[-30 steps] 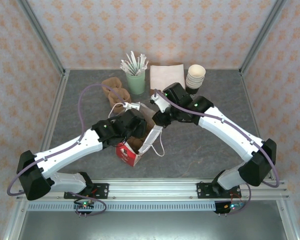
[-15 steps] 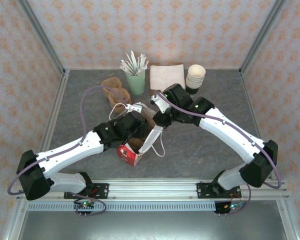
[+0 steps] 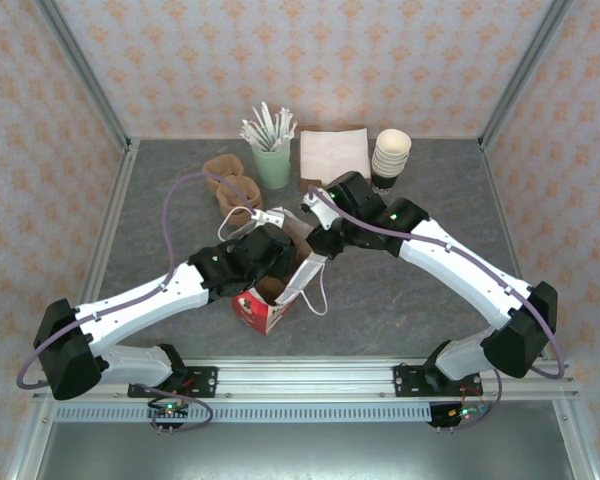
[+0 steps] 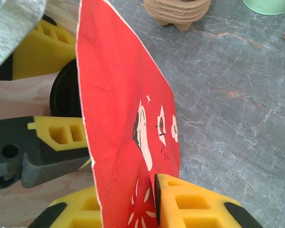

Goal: Pack the takeout coffee

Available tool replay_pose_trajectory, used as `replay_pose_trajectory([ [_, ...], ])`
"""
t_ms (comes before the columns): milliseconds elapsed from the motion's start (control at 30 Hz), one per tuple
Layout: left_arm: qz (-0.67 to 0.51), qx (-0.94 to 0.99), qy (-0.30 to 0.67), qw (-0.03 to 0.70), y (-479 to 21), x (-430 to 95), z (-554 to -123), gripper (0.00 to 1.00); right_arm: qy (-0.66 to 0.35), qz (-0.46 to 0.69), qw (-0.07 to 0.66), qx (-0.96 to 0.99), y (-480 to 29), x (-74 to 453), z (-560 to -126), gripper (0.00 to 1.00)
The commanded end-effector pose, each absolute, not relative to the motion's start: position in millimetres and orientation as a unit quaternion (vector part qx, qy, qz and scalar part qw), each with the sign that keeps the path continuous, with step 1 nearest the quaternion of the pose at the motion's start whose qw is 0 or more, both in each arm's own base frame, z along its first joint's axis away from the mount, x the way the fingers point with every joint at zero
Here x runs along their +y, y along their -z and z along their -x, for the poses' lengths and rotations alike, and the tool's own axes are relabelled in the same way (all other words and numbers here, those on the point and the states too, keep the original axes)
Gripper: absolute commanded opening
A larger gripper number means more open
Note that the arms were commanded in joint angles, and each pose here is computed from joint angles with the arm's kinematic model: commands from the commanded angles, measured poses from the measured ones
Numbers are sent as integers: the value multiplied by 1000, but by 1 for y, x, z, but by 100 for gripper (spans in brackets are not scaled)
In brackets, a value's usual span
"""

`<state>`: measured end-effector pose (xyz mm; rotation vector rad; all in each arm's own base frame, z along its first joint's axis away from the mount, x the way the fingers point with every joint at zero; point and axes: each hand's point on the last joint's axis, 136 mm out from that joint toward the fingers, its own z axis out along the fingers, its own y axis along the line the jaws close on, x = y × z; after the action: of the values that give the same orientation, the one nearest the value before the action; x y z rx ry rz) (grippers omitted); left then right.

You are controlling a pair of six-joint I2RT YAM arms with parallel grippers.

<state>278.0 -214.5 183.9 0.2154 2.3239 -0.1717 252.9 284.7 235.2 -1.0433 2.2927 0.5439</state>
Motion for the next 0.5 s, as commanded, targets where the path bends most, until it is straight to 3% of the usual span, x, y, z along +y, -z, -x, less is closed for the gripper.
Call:
replay_pose_trajectory([
  [0,-92,918,43,384,-170,-209,-278,61,-202,390,290,850,-240,287,-254,21],
  [467,-104,926,40,360,-156,-212,-274,61,-203,382,288,854,-238,295,-263,25],
])
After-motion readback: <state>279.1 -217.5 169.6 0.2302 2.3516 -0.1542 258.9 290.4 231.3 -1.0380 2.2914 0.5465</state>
